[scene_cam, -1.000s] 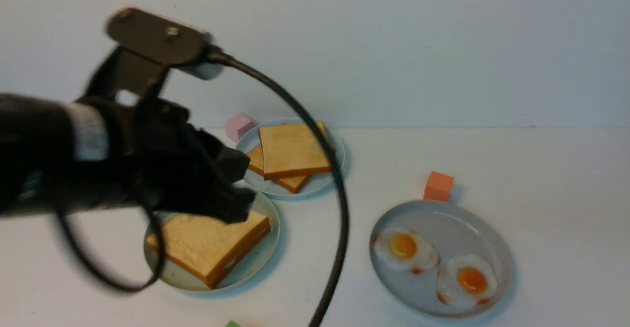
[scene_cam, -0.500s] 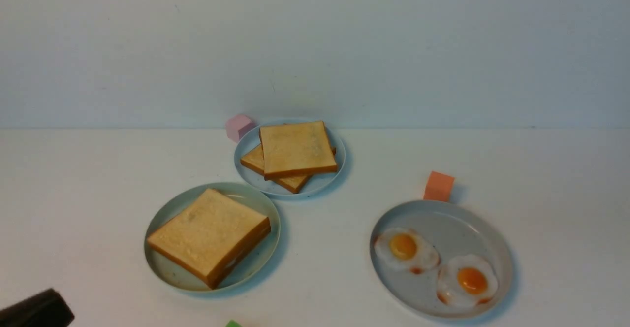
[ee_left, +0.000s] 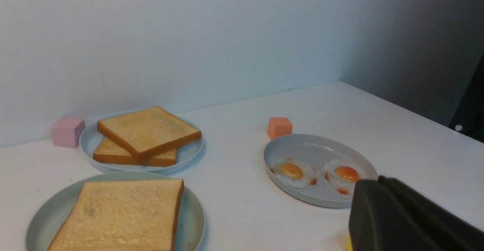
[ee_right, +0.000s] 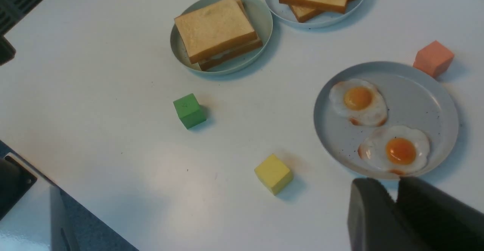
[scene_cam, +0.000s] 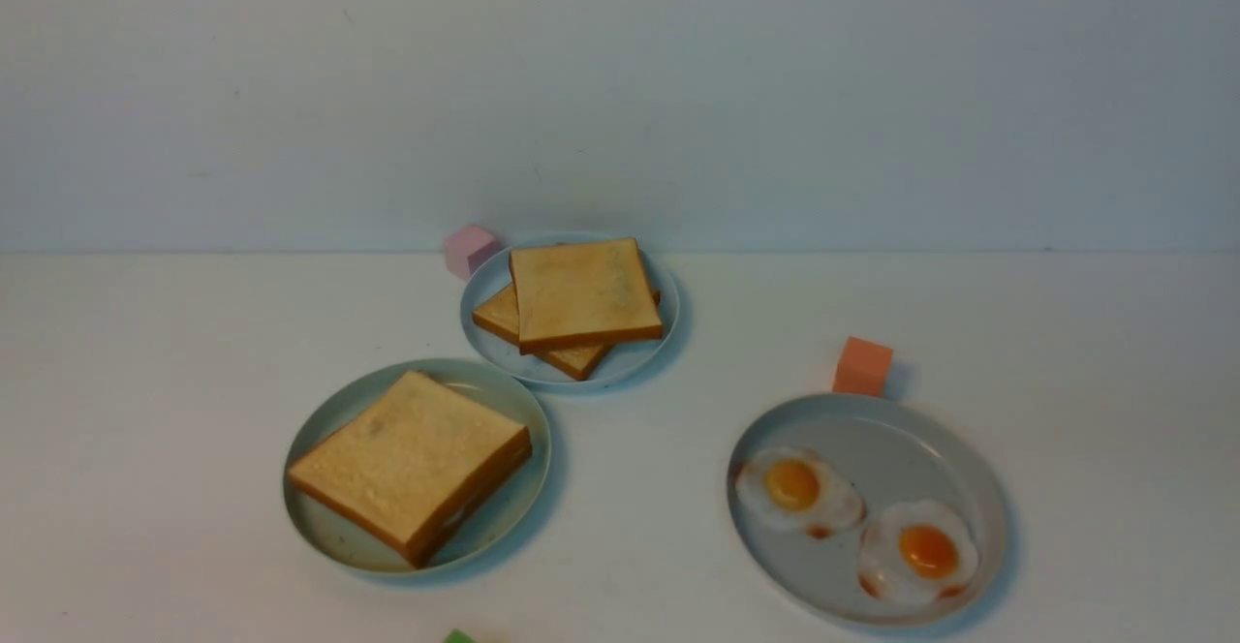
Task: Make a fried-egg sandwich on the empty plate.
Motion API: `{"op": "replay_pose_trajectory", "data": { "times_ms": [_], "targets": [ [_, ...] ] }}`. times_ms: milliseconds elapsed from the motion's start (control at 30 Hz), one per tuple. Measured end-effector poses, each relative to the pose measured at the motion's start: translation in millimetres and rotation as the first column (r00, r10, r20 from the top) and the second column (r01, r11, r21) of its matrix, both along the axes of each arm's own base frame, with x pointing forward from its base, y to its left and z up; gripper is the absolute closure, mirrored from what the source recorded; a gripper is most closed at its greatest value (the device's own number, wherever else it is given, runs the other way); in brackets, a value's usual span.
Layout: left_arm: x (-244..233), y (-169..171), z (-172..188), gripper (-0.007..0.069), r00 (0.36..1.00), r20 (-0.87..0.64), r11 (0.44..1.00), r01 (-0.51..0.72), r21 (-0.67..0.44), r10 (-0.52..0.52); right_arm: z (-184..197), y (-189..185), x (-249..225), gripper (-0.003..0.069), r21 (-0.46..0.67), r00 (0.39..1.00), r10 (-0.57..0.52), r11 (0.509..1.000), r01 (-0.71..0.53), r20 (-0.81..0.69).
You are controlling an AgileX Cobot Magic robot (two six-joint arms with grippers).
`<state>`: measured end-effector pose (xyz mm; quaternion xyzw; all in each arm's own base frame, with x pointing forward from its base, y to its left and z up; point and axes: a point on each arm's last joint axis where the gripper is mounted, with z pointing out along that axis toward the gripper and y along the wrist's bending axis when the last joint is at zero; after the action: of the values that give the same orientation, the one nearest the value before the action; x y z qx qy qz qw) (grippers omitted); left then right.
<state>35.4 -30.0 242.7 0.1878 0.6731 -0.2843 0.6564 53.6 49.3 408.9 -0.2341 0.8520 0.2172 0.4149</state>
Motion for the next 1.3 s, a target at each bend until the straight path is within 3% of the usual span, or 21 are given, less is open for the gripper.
{"op": "replay_pose_trajectory", "data": {
  "times_ms": [67,200,300,333,400,500,633,833,1300],
  "targets": [
    [0.0,0.0,-0.1,0.0638,1.0,-0.001,1.0,0.0,0.001,0.0,-0.1,-0.7,0.5,0.0527,0.003,1.0,-0.016,1.0,0.016,-0.005],
    [0.0,0.0,-0.1,0.0638,1.0,-0.001,1.0,0.0,0.0,0.0,-1.1,-9.0,6.0,0.053,0.011,0.987,-0.16,0.987,0.161,-0.017],
    [0.0,0.0,-0.1,0.0638,1.0,-0.001,1.0,0.0,0.0,0.0,-9.8,-17.4,6.2,0.0572,0.003,0.969,-0.247,0.969,0.247,-0.005],
    [0.0,0.0,-0.1,0.0638,1.0,-0.001,1.0,0.0,0.0,0.0,-22.5,-22.9,5.3,0.0626,0.001,0.956,-0.292,0.956,0.292,0.035],
    [-0.1,0.1,0.0,0.0638,1.0,0.0,1.0,0.0,0.0,0.0,-44.1,-28.6,2.9,0.0666,0.016,0.934,-0.339,0.94,0.34,0.108],
    [-0.1,0.1,0.0,0.0638,1.0,0.0,1.0,0.0,0.0,0.0,-96.9,-35.4,3.2,0.0669,0.061,0.869,-0.446,0.894,0.444,0.213],
    [-0.1,0.1,0.0,0.0638,1.0,0.0,1.0,0.0,0.0,0.0,-166.1,-40.6,0.5,0.0669,0.119,0.792,-0.56,0.827,0.549,0.241],
    [-0.1,0.1,0.0,0.0638,1.0,0.0,1.0,0.0,0.0,0.0,-234.0,-43.2,-2.7,0.0671,0.094,0.768,-0.598,0.799,0.594,0.228],
    [-0.1,0.1,-0.1,0.0628,1.0,-0.001,1.0,0.0,-0.001,0.0,-235.6,-43.4,-1.9,0.0668,0.124,0.754,-0.603,0.795,0.593,0.261]
  ]
}}
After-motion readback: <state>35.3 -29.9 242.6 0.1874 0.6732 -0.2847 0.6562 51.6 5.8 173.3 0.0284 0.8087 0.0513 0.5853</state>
